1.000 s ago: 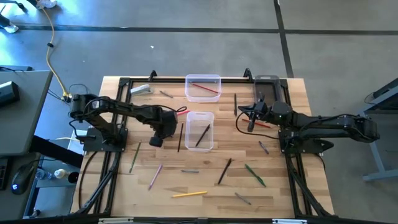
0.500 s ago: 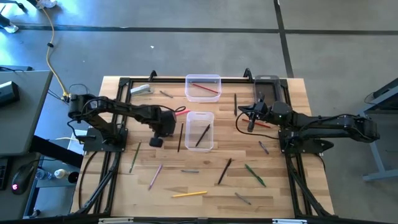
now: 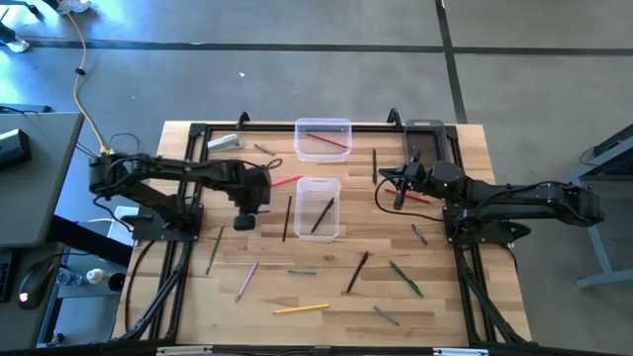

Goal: Sort crayons/erasers/pens/pencils in bins
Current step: Put the left blue crayon into the transparent black bin

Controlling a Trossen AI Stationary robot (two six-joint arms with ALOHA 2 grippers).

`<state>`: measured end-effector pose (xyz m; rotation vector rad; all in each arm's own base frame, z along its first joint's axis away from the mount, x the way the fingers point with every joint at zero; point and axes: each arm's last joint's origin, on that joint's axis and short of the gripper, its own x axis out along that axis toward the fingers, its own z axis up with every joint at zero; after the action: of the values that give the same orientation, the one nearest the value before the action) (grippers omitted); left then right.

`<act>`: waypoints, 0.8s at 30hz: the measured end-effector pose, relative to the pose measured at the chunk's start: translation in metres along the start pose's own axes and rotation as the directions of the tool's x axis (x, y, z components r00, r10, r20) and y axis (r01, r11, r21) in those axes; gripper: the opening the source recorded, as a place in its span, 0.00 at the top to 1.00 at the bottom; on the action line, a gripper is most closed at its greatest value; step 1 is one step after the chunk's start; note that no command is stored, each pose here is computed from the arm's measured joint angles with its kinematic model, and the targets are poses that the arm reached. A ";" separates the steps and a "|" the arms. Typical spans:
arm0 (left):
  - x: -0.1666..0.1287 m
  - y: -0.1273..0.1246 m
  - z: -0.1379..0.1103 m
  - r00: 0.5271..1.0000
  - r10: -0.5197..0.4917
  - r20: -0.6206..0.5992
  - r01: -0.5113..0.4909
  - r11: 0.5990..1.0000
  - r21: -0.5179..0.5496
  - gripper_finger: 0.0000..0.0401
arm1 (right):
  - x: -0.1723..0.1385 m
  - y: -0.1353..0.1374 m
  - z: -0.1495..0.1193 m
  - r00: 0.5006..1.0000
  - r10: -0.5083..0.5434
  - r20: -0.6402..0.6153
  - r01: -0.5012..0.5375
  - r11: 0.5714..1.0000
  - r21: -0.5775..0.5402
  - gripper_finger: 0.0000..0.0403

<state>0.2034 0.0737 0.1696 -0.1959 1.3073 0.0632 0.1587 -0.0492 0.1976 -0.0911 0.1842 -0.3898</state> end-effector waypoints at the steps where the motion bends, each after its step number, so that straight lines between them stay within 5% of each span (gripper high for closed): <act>1: -0.004 0.001 0.001 0.999 -0.006 0.038 0.006 1.000 -0.016 0.99 | 0.000 0.000 0.000 1.000 0.000 -0.001 0.000 1.000 0.002 1.00; 6: -0.021 0.010 0.012 0.960 -0.082 0.269 0.107 0.991 -0.079 0.99 | 0.000 0.000 0.000 1.000 0.000 0.000 0.000 0.999 0.045 1.00; 11: -0.032 0.019 0.027 0.868 -0.149 0.473 0.205 0.976 -0.068 0.99 | 0.002 0.001 0.000 1.000 0.028 0.005 -0.028 0.991 0.132 1.00; 18: -0.051 0.025 0.050 0.687 -0.172 0.706 0.292 0.955 -0.052 0.99 | 0.017 0.006 0.000 0.989 0.126 0.077 -0.143 0.945 0.294 0.99; 24: -0.066 0.024 0.068 0.513 -0.170 0.842 0.341 0.940 -0.018 0.99 | 0.034 0.010 -0.001 0.969 0.184 0.162 -0.234 0.894 0.382 0.81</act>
<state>0.2473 0.1134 0.2477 -0.4579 0.2778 0.0141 0.1937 -0.0529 0.1897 0.3068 -0.0099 -0.1983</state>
